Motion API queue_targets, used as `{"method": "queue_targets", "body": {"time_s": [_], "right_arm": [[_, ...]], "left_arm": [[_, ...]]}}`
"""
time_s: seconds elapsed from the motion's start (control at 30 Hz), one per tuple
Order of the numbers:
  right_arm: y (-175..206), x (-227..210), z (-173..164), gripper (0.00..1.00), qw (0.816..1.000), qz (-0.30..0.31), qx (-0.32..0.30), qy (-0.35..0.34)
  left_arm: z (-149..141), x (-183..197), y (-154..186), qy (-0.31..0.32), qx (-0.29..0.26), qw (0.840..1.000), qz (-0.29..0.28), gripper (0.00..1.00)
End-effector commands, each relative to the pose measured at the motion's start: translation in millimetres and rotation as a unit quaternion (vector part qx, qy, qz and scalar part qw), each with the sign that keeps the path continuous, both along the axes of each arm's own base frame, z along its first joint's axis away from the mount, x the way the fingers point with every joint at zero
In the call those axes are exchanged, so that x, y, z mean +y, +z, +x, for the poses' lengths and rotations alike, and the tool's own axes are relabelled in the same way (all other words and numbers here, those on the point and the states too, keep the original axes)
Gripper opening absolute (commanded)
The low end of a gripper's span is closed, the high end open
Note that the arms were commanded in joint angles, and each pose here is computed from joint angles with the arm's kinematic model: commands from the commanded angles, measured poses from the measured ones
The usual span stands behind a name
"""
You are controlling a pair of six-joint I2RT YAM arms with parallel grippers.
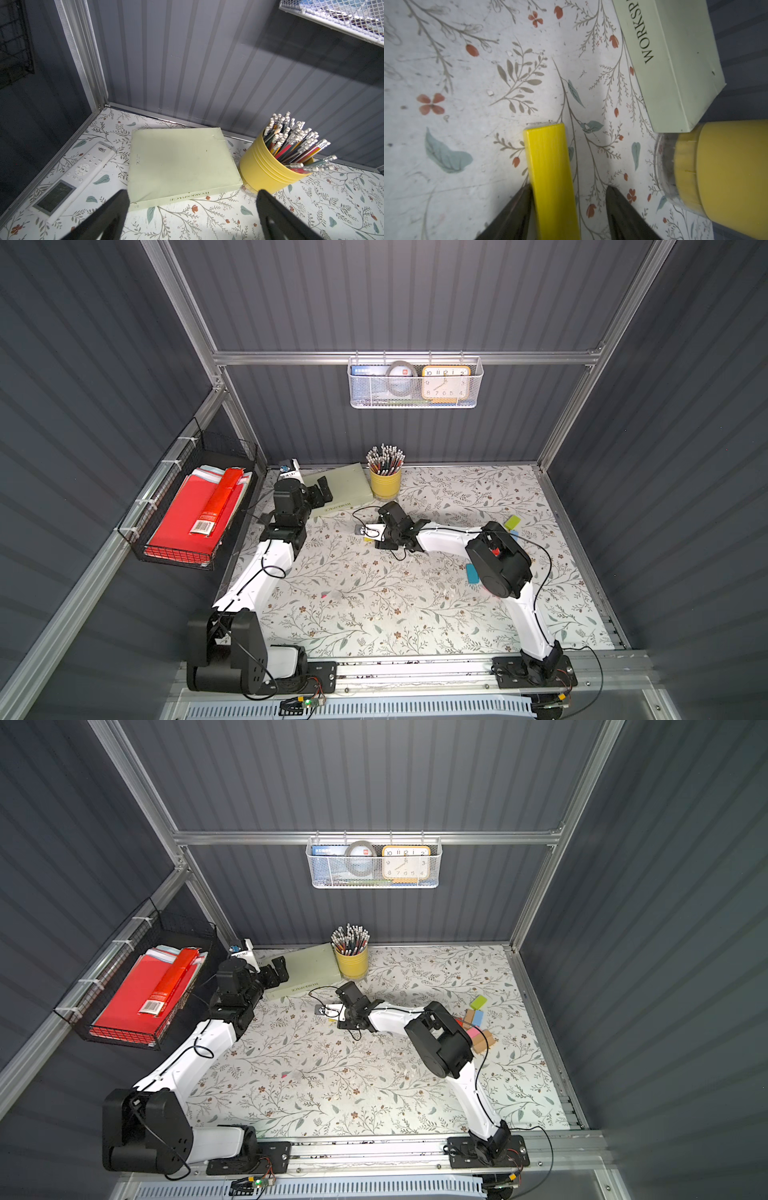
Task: Assemble the number 8 with building blocks
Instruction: Place the building block at the center of the board, then pick up the building block from the center of the board.
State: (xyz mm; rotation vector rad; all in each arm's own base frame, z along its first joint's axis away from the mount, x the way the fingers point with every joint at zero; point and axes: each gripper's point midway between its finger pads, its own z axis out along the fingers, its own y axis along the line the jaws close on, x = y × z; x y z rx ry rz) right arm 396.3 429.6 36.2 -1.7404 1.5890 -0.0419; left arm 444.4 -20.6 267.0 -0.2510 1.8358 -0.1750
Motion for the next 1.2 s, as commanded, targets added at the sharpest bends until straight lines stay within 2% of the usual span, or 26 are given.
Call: {"method": "queue_targets", "body": {"time_s": [0.0, 0.13, 0.27, 0.33, 0.43, 0.5, 0.57, 0.67, 0.8, 0.9, 1.07, 1.17], "right_arm": [[-18.9, -16.5, -6.4, 0.63, 0.999, -0.030, 0.020, -0.010], [-6.9, -12.2, -6.4, 0.64, 1.000, -0.010, 0.020, -0.013], [61.0, 4.1, -4.5, 0.69, 0.994, 0.103, 0.018, -0.031], [104.9, 2.4, -1.0, 0.75, 0.984, 0.166, 0.021, -0.064], [153.3, -18.8, 6.2, 0.79, 0.957, 0.240, 0.049, -0.158], [170.3, -45.5, 14.0, 0.83, 0.927, 0.277, 0.075, -0.239], [166.4, -78.8, 16.4, 0.85, 0.899, 0.283, 0.113, -0.314], [156.8, -136.1, 18.1, 0.88, 0.844, 0.308, 0.164, -0.406], [142.3, -226.2, 14.9, 0.88, 0.759, 0.322, 0.168, -0.540], [121.0, -277.5, 2.6, 0.86, 0.710, 0.313, 0.164, -0.609], [96.7, -327.3, -21.0, 0.82, 0.653, 0.295, 0.175, -0.675], [79.1, -350.1, -37.8, 0.78, 0.632, 0.266, 0.174, -0.707]], "left_arm": [[-4.3, -3.6, 7.7, -0.009, -0.014, 1.000, -0.006, 1.00], [-4.9, -3.3, 7.7, -0.009, -0.015, 1.000, -0.006, 0.99], [-3.6, -6.0, 7.5, -0.016, -0.015, 1.000, -0.008, 0.99], [-3.1, -10.4, 9.4, -0.030, -0.019, 0.999, -0.005, 0.99], [-1.5, -19.3, 16.7, -0.053, -0.036, 0.998, 0.005, 0.99], [0.2, -33.8, 16.6, -0.081, -0.035, 0.996, -0.004, 0.99], [2.6, -50.9, 16.8, -0.109, -0.029, 0.994, -0.006, 0.99], [2.8, -87.0, 22.2, -0.147, -0.028, 0.989, 0.016, 0.99], [1.2, -139.0, 22.9, -0.219, -0.019, 0.975, 0.025, 0.99], [2.6, -167.5, 15.4, -0.251, 0.000, 0.967, 0.035, 0.99], [1.5, -201.7, 5.9, -0.285, 0.020, 0.958, 0.042, 0.99], [-3.8, -218.4, 1.7, -0.306, 0.023, 0.950, 0.056, 0.99]]}}
